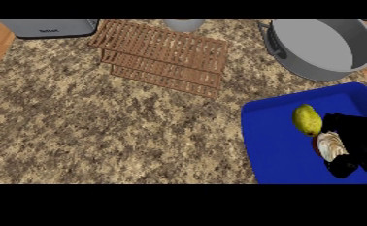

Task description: Pick the cupcake from the tray and place it in the tiered shelf

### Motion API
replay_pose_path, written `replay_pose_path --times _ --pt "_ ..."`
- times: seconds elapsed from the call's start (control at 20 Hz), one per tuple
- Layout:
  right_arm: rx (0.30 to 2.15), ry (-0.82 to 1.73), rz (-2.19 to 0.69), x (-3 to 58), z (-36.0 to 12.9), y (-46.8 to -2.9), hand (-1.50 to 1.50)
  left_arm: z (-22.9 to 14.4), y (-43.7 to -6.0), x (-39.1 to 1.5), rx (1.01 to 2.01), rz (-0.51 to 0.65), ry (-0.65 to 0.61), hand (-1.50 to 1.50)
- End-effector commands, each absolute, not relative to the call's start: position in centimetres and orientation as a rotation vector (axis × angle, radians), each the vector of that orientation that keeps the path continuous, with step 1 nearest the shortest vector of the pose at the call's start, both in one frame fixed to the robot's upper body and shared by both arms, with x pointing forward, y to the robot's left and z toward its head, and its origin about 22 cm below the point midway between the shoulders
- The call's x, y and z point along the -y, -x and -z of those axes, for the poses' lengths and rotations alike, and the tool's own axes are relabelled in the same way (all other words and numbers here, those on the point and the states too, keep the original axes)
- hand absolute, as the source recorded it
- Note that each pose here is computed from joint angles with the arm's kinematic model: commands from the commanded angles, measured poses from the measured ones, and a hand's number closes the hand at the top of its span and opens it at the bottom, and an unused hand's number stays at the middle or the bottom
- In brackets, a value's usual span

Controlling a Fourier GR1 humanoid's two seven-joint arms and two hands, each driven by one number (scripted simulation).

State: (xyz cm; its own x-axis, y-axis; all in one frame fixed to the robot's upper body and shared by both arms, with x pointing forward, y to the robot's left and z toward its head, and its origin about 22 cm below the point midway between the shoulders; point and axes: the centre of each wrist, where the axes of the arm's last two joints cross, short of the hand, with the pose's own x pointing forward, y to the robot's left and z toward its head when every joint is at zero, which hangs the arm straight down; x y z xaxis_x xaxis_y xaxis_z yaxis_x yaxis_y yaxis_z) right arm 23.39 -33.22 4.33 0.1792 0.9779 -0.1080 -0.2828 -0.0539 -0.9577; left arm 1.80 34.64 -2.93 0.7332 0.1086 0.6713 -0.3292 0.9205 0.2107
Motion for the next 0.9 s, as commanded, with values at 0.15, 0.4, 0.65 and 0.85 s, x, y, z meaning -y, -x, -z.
replay_pose_path --times 0.15,0.4,0.65,0.85 --pt "1.039 1.149 -1.212 29.5 -6.1 -24.5 1.50 -2.3 -10.7 -34.6 1.203 -0.069 -0.313 0.00" --pt "1.323 0.925 -1.169 18.8 -7.3 -24.5 1.50 -1.8 -10.2 -33.6 1.141 -0.055 -0.283 0.00" --pt "1.424 0.853 -1.045 12.6 -9.2 -23.9 1.50 -1.7 -10.6 -33.8 1.141 -0.040 -0.285 0.00" --pt "1.488 0.746 -0.925 8.4 -11.5 -23.3 1.50 -1.6 -11.3 -33.1 1.158 -0.046 -0.277 0.00"
